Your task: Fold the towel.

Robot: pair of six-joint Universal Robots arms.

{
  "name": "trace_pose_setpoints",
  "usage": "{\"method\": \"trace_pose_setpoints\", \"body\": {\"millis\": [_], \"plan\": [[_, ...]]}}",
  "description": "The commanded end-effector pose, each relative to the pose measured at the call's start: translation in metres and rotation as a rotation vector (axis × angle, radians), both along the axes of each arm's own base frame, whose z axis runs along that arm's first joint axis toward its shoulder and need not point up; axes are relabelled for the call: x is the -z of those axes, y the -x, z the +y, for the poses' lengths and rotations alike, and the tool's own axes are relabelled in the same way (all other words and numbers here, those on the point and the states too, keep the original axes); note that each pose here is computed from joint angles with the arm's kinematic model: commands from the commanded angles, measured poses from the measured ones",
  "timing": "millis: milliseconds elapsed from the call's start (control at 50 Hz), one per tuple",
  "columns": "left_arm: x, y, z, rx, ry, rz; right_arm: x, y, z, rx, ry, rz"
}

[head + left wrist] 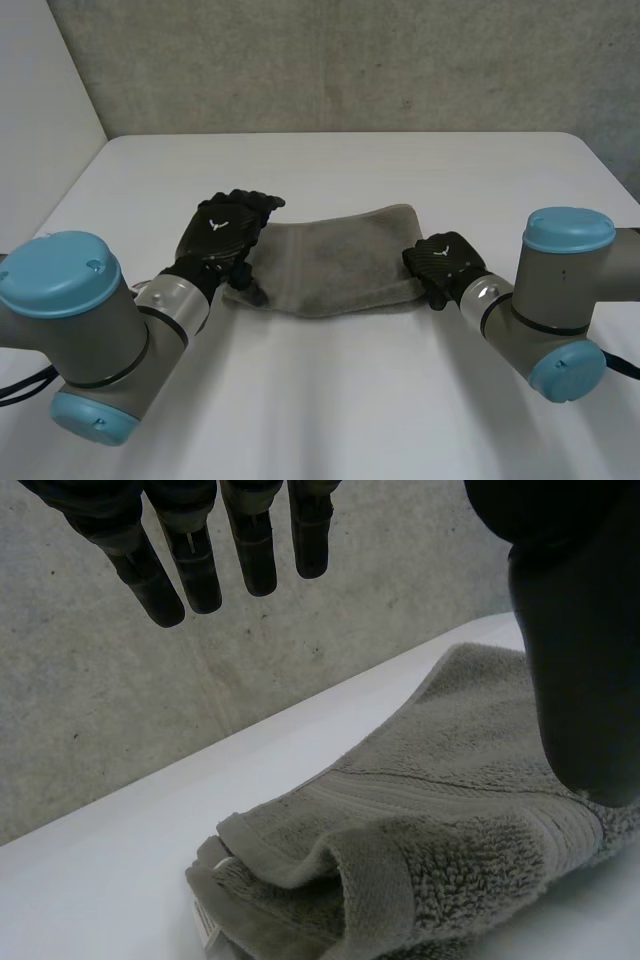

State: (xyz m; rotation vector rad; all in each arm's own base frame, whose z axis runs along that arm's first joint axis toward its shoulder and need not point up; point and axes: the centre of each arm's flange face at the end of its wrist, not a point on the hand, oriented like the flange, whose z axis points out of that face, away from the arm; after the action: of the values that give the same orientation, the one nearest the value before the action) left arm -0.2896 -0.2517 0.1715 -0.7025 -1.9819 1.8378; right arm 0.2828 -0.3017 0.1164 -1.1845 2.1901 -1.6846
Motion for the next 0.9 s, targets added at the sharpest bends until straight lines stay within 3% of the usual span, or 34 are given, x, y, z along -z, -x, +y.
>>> {"method": "trace_pose_setpoints", "body": {"millis": [20, 180, 280, 440, 500, 600, 640, 720, 760, 900], "plan": [[-0.008, -0.006, 0.000, -0.017, 0.017, 0.010, -0.029, 0.010, -0.007, 0.040, 0.044, -0.034], [-0.022, -0.013, -0.003, -0.042, 0.044, 0.031, -0.054, 0.022, 0.022, 0.024, 0.037, -0.070], [-0.034, -0.016, -0.001, -0.047, 0.070, 0.047, -0.042, 0.058, 0.037, 0.060, -0.040, -0.049], [-0.042, -0.018, 0.001, -0.049, 0.093, 0.060, -0.065, 0.103, 0.010, 0.132, 0.058, -0.017], [-0.045, -0.017, -0.001, -0.048, 0.102, 0.063, -0.074, 0.101, 0.005, 0.113, 0.090, -0.020], [-0.049, -0.016, -0.003, -0.050, 0.115, 0.071, -0.110, 0.055, 0.014, -0.043, 0.134, -0.097], [-0.052, -0.015, -0.004, -0.050, 0.123, 0.075, -0.129, 0.018, 0.027, -0.150, 0.137, -0.172], [-0.053, -0.014, -0.004, -0.047, 0.125, 0.078, -0.119, -0.017, 0.038, -0.240, 0.080, -0.210], [-0.052, -0.012, -0.002, -0.041, 0.123, 0.077, -0.104, -0.050, 0.063, -0.334, 0.024, -0.213], [-0.050, -0.010, 0.000, -0.033, 0.118, 0.074, -0.083, -0.078, 0.105, -0.444, -0.057, -0.190]]}}
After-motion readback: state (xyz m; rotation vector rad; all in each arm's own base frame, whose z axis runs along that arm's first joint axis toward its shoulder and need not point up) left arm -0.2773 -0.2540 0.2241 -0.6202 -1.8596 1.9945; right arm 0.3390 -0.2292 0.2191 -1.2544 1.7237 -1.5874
